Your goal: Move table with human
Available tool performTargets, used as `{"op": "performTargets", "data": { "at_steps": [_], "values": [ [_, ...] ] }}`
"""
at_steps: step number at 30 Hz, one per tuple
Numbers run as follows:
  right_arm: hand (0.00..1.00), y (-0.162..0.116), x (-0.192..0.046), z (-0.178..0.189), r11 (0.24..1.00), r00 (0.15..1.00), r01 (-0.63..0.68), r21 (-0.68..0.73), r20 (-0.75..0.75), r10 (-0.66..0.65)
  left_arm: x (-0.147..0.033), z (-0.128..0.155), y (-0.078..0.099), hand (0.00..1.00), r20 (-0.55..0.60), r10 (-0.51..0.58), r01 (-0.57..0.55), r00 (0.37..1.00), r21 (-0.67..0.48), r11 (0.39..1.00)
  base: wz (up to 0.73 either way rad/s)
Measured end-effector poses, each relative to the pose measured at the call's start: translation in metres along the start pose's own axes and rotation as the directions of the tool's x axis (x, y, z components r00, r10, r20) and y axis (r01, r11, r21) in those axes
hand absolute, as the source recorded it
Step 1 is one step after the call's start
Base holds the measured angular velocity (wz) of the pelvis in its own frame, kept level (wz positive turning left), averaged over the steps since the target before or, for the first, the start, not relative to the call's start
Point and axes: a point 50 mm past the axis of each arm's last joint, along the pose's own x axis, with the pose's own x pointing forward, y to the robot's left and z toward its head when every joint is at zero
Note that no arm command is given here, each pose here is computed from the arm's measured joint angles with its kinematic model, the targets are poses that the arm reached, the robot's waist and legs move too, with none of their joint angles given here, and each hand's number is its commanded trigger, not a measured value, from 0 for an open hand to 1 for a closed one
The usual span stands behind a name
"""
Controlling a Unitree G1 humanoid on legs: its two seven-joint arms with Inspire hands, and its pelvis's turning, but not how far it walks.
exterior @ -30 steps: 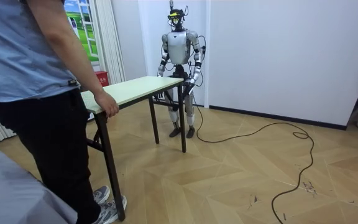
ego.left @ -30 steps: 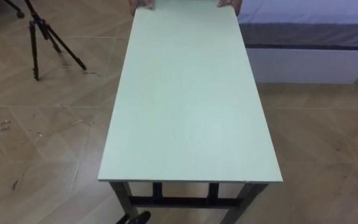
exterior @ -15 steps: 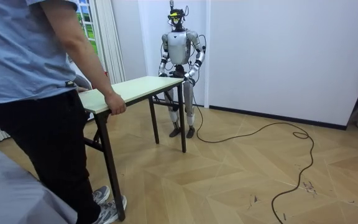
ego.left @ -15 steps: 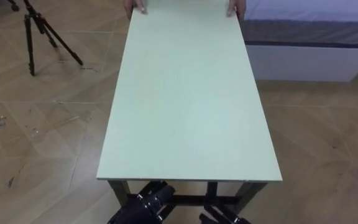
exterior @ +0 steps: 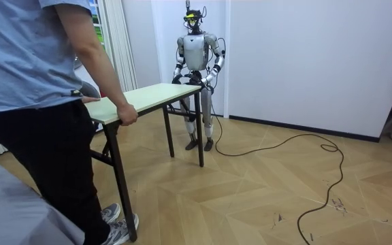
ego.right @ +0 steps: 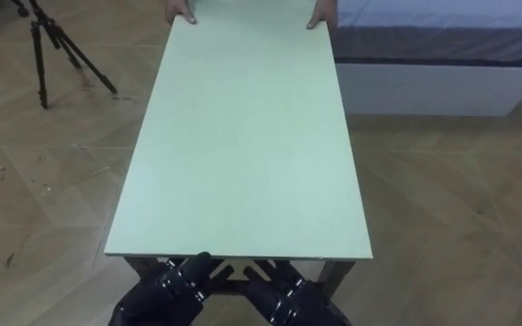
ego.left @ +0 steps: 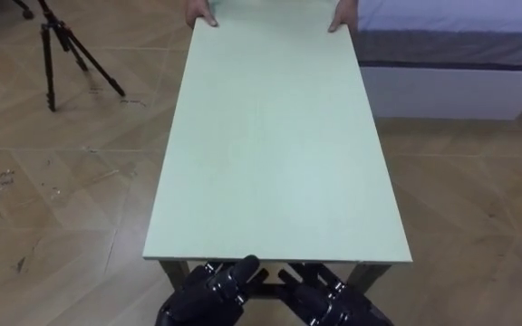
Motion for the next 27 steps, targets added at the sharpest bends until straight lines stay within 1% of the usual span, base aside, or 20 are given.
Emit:
{"op": "performTargets", "data": {
  "at_steps": [3,7,12,14,17,21,27],
  "values": [
    [0.00,0.0029,0.0014,0.0014,1.000,1.000,-0.022,-0.002,0.005,0.022,0.0011,-0.0006,-0.0009,0.00,0.003,-0.004,0.004,1.000,-0.006,1.000,0.00],
    [0.00,0.0062,0.0026,0.0027,0.999,0.999,-0.043,-0.006,0.010,0.043,0.0027,-0.0006,-0.0023,0.00,0.027,-0.010,0.012,1.000,-0.048,0.999,0.00],
    [0.00,0.0065,0.0022,0.0029,0.998,0.999,-0.048,0.036,0.023,0.047,0.0041,0.0005,-0.0030,0.00,0.043,-0.009,0.012,0.999,-0.063,0.998,0.00],
    [0.00,0.0069,0.0025,0.0024,0.997,0.998,-0.053,0.061,0.028,0.051,0.0048,0.0003,-0.0039,0.00,0.065,-0.011,0.020,0.998,-0.131,0.991,0.00],
    [0.00,0.0067,0.0023,0.0027,0.997,0.998,-0.051,0.062,0.029,0.049,0.0048,0.0014,-0.0040,0.00,0.086,-0.007,0.023,0.996,-0.180,0.983,0.00],
    [0.00,0.0067,0.0024,0.0028,0.996,0.998,-0.050,0.068,0.032,0.048,0.0049,0.0020,-0.0039,0.00,0.097,-0.001,0.021,0.995,-0.205,0.978,0.00],
    [0.00,0.0071,0.0035,0.0027,0.992,0.998,-0.045,0.117,0.052,0.039,0.0033,0.0072,-0.0017,0.00,0.122,0.017,0.010,0.992,-0.219,0.976,0.00]
  ]
}}
